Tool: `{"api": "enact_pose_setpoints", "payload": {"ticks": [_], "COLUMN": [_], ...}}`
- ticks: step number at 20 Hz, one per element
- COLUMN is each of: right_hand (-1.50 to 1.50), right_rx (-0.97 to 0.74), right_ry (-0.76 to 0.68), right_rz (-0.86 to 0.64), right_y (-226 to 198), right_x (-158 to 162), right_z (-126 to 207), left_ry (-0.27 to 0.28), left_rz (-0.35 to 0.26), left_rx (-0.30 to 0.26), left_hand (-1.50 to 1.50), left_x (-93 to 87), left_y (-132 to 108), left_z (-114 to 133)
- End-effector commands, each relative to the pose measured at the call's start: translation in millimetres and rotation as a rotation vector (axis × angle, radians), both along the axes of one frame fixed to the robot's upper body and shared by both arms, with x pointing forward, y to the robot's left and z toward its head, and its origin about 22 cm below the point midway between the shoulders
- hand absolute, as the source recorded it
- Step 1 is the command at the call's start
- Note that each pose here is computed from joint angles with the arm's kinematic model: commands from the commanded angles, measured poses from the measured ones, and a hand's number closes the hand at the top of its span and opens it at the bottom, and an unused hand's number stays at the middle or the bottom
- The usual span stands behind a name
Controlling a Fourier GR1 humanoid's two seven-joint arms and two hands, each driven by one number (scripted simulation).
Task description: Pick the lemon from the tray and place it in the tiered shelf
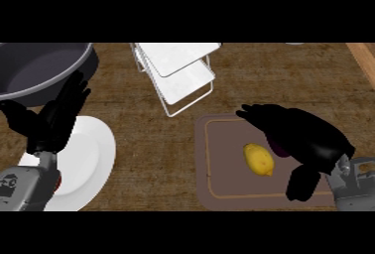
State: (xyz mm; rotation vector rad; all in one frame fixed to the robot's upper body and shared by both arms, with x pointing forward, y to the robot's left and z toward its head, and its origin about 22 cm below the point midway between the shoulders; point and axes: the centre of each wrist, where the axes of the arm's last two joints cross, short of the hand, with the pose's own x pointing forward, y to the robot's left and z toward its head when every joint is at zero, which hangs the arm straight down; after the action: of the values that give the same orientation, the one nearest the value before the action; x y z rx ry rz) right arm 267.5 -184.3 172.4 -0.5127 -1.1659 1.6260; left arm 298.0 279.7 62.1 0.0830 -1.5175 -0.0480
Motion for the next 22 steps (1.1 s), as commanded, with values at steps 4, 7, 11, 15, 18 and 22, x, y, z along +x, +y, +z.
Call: {"api": "enact_pose_setpoints", "payload": {"ticks": [4, 7, 11, 15, 18, 22], "right_hand": [-1.5, -1.5, -1.5, -1.5, -1.5, -1.5], "right_rx": [-0.126, -0.143, -0.154, -0.157, -0.145, -0.118], "right_ry": [-0.02, -0.011, 0.002, -0.004, 0.002, 0.002], "right_rz": [-0.022, -0.027, -0.023, -0.035, -0.048, -0.056], "right_y": [-4, -1, -8, -8, 0, -4], "right_x": [-8, -21, -14, -24, -15, -20], "right_z": [-15, -25, -26, -45, -61, -85], "left_ry": [0.0, -0.011, -0.019, -0.004, -0.02, -0.008], "left_rz": [-0.007, 0.005, -0.006, 0.004, 0.005, -0.005], "left_rx": [-0.006, -0.013, -0.006, 0.001, 0.018, 0.008], "left_hand": [0.0, 0.0, 0.0, 0.0, 0.0, 0.0], "left_x": [8.4, 7.9, 13.7, 14.1, 0.2, -15.3], "left_y": [-12, -8, 5, 3, -10, 1], "left_z": [11, 15, 6, -9, 8, 16]}}
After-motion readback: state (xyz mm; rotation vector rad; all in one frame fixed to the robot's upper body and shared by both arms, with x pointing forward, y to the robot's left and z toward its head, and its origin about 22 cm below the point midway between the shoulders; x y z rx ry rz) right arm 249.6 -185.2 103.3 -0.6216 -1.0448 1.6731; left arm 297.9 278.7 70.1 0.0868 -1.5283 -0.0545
